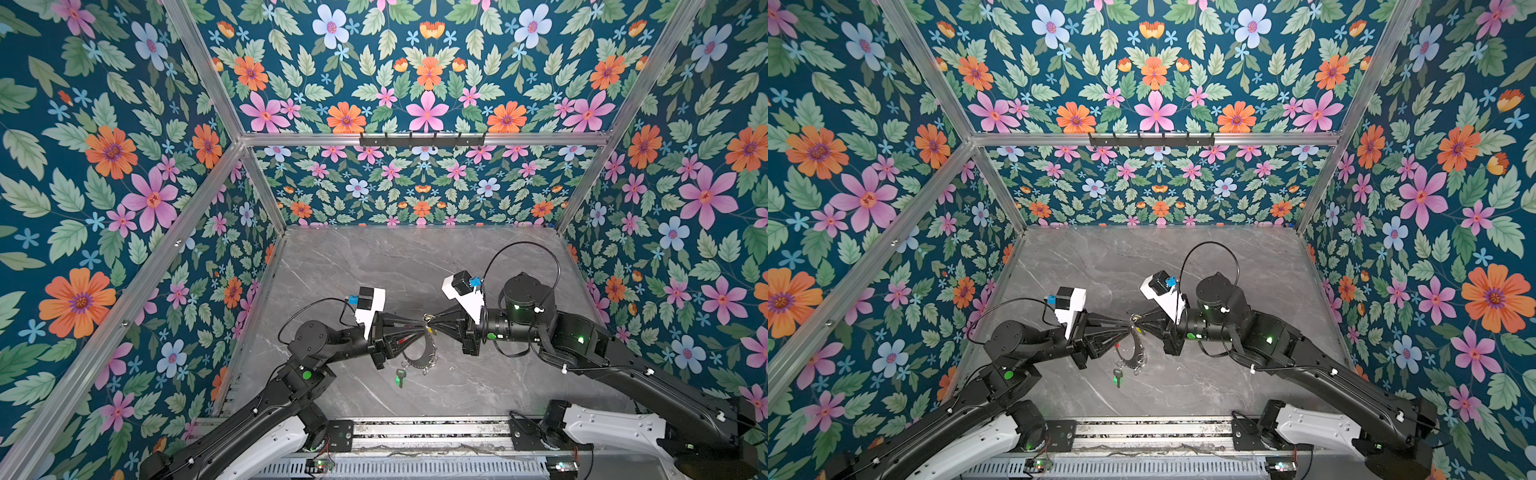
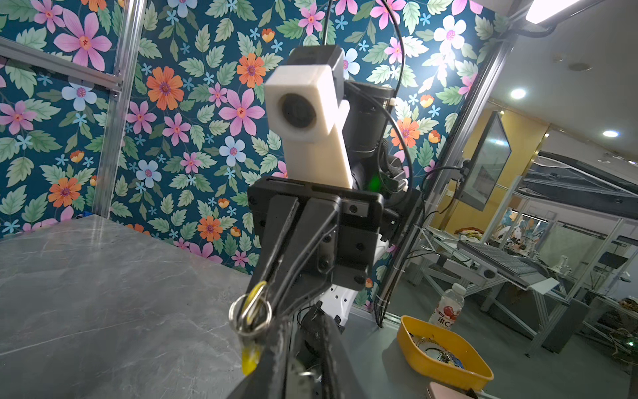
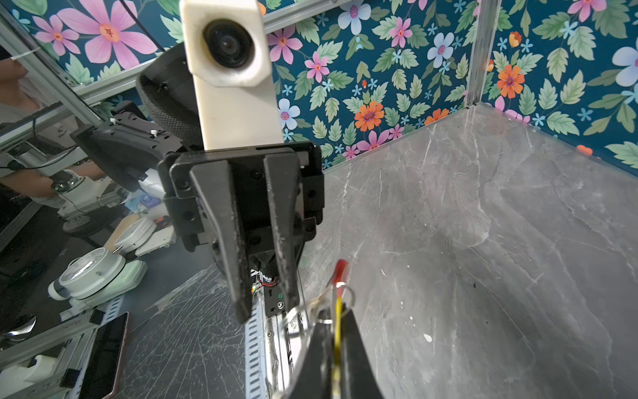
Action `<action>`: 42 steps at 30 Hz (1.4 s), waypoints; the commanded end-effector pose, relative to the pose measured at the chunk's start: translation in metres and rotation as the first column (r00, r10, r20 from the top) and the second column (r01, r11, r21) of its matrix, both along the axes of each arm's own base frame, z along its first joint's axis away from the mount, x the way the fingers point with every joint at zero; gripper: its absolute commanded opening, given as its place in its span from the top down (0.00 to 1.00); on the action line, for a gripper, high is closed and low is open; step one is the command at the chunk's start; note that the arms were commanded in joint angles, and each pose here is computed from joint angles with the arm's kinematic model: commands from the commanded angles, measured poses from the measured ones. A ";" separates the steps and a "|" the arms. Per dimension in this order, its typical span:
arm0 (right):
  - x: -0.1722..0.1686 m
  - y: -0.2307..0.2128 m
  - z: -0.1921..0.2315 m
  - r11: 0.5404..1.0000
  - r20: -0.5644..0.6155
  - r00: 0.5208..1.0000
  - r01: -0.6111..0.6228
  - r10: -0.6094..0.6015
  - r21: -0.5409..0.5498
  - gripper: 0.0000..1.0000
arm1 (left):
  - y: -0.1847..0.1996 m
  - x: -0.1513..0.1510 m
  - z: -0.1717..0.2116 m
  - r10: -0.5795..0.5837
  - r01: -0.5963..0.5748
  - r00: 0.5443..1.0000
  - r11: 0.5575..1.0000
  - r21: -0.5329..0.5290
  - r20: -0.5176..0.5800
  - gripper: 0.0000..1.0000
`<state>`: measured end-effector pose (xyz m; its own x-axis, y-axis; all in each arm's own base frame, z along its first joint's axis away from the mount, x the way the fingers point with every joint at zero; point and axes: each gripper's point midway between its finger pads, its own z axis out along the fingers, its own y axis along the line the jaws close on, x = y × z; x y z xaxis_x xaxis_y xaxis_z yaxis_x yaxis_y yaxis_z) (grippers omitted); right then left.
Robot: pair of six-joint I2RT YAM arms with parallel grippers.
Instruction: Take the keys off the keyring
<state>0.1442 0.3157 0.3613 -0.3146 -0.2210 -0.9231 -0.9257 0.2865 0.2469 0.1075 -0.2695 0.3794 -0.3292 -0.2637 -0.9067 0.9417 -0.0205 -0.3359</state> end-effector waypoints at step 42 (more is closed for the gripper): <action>0.029 -0.002 -0.011 0.987 -0.004 0.988 0.154 -0.155 -0.050 1.00 | 0.012 0.034 -0.013 0.257 -0.264 0.964 0.951 0.163 0.065 0.50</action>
